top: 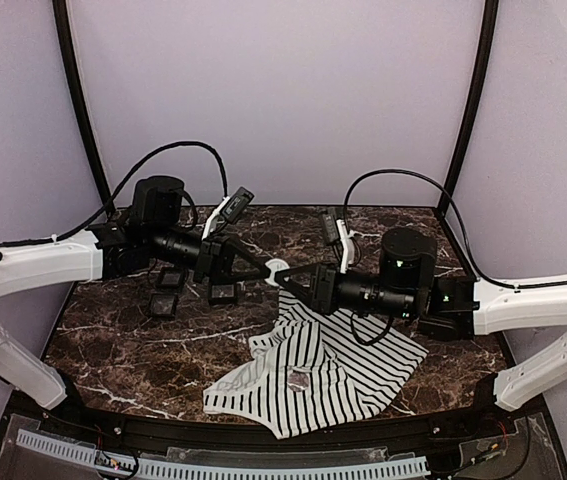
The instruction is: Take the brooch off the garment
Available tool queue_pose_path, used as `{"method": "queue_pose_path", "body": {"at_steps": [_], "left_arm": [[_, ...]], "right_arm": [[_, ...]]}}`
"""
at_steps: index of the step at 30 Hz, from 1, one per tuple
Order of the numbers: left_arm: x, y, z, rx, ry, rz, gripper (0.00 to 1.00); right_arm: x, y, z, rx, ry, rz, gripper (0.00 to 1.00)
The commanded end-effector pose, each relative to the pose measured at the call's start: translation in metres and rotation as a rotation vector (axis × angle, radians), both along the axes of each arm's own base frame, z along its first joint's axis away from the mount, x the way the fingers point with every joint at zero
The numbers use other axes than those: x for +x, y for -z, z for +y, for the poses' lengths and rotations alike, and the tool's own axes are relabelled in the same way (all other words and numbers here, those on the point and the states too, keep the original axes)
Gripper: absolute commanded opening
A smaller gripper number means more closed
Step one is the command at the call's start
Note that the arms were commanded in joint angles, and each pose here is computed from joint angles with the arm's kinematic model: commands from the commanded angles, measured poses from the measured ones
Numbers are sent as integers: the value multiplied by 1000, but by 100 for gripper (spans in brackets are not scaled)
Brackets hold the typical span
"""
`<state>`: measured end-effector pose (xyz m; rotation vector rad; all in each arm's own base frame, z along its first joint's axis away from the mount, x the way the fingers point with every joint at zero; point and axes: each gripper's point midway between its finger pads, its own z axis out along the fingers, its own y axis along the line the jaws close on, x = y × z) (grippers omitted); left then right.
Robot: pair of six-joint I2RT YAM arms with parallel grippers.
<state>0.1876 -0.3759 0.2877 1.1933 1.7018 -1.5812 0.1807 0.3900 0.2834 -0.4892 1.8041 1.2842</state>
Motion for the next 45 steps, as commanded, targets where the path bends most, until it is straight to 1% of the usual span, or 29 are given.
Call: {"method": "queue_pose_path", "body": {"at_steps": [1, 14, 26, 33, 35, 36, 38, 41, 45], "left_arm": [[-17, -6, 4, -24, 72, -1, 1], [-20, -6, 4, -28, 88, 7, 1], [-20, -7, 4, -30, 86, 2, 1], [-17, -6, 4, -24, 69, 0, 1], [-11, -4, 3, -11, 33, -2, 1], [-8, -2, 3, -2, 16, -6, 1], [1, 5, 2, 33, -38, -10, 1], [17, 20, 3, 91, -132, -9, 1], [39, 31, 9, 149, -255, -38, 1]], "right_arm": [[20, 12, -11, -39, 112, 30, 14], [28, 26, -6, -80, 115, 84, 11], [39, 39, -19, -86, 167, 148, 10], [40, 40, -21, -83, 165, 152, 10], [36, 37, -20, -71, 140, 129, 14], [33, 32, -18, -59, 114, 111, 17], [23, 21, -14, -36, 47, 71, 27], [11, 3, -12, -1, -27, 11, 46], [10, -14, -22, 13, -14, -42, 70]]}}
